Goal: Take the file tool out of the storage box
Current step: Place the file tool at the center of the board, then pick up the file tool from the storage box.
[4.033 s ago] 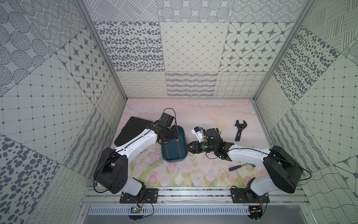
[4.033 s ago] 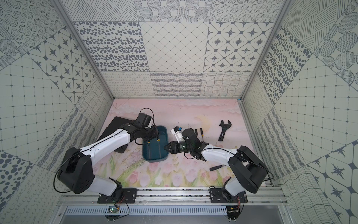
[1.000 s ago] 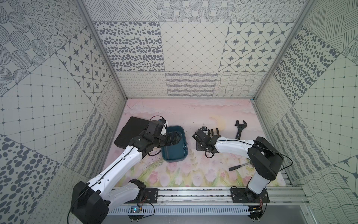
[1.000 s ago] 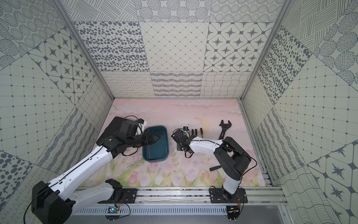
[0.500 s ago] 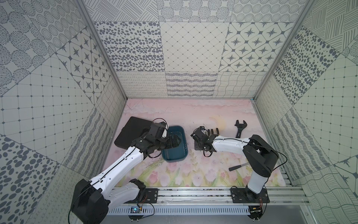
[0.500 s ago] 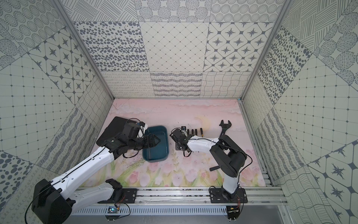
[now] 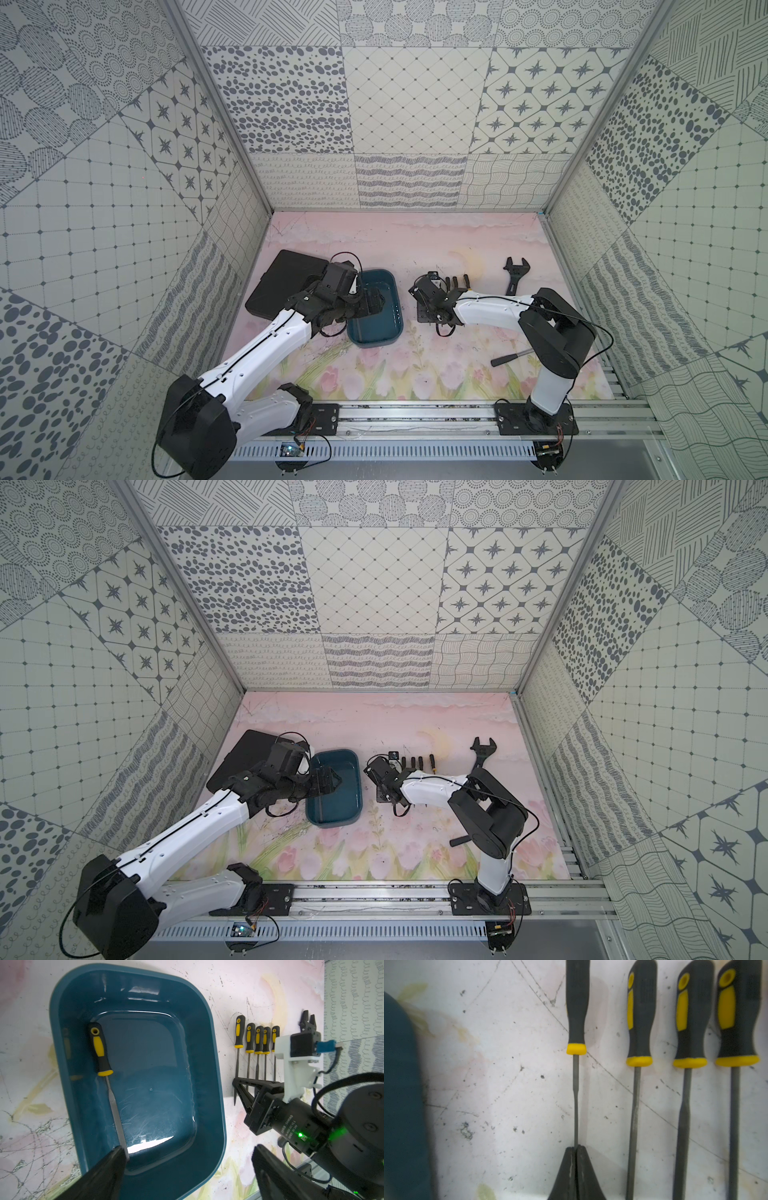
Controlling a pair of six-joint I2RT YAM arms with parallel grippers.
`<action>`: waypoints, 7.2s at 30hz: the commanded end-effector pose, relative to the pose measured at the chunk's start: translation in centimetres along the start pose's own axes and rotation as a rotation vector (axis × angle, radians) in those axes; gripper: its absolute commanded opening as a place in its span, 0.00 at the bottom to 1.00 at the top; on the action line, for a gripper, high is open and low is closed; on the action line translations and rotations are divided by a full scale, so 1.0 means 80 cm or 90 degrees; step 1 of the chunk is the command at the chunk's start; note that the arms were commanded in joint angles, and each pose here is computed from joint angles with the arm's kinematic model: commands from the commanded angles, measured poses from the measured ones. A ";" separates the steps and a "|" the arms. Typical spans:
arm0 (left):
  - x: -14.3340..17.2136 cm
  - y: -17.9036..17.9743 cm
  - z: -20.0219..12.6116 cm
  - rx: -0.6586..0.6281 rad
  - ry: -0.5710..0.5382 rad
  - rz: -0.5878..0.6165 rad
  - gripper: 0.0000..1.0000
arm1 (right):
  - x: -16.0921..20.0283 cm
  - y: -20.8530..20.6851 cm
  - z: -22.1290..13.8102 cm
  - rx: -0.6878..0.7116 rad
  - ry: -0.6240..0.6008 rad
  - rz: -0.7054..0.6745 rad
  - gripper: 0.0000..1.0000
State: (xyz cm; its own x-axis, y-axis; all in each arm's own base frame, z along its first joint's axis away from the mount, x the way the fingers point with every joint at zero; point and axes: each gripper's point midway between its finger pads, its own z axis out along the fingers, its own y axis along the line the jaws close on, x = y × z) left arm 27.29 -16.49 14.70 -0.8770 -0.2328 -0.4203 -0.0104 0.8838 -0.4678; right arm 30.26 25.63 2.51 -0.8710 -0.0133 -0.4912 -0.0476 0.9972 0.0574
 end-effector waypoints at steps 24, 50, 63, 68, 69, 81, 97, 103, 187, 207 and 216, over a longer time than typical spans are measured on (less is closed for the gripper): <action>-0.055 0.033 0.061 -0.181 -0.013 -0.009 0.81 | -0.057 0.015 -0.122 -0.165 -0.146 -0.043 0.47; -0.076 0.088 0.107 -0.385 0.021 0.048 0.66 | -0.012 0.034 -0.181 -0.400 -0.133 -0.089 0.87; -0.067 0.110 0.120 -0.441 0.049 0.040 0.58 | -0.012 0.019 -0.175 -0.394 -0.132 -0.068 0.87; -0.064 0.119 0.127 -0.456 0.064 0.044 0.57 | -0.011 0.015 -0.172 -0.393 -0.131 -0.059 0.87; -0.063 0.120 0.128 -0.458 0.067 0.044 0.57 | -0.010 0.014 -0.171 -0.392 -0.129 -0.058 0.86; -0.051 0.133 0.143 -0.472 0.097 0.050 0.55 | -0.008 0.014 -0.164 -0.402 -0.121 -0.040 0.86; -0.044 0.123 0.162 -0.411 0.102 0.022 0.49 | -0.005 0.010 -0.161 -0.395 -0.119 -0.034 0.86; -0.041 0.110 0.169 -0.347 0.114 -0.010 0.40 | -0.004 0.009 -0.159 -0.391 -0.117 -0.034 0.86; -0.084 -0.053 0.031 0.068 -0.027 -0.126 0.02 | 0.015 0.169 -0.210 -0.699 -0.022 -0.043 0.16; -0.088 -0.047 0.029 0.048 -0.039 -0.122 0.02 | 0.024 0.175 -0.198 -0.693 0.016 -0.033 0.09; -0.088 -0.048 0.025 0.053 -0.044 -0.124 0.02 | 0.022 0.174 -0.192 -0.675 0.018 -0.028 0.16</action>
State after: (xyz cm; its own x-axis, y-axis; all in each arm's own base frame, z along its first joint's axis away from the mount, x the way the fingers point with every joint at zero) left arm 33.97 -18.95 16.85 -0.8419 -0.4198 -0.3390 -0.1566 0.7913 -0.5910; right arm 20.15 37.71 15.17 -0.8765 -0.0696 -0.4763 -0.4571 0.4304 0.7783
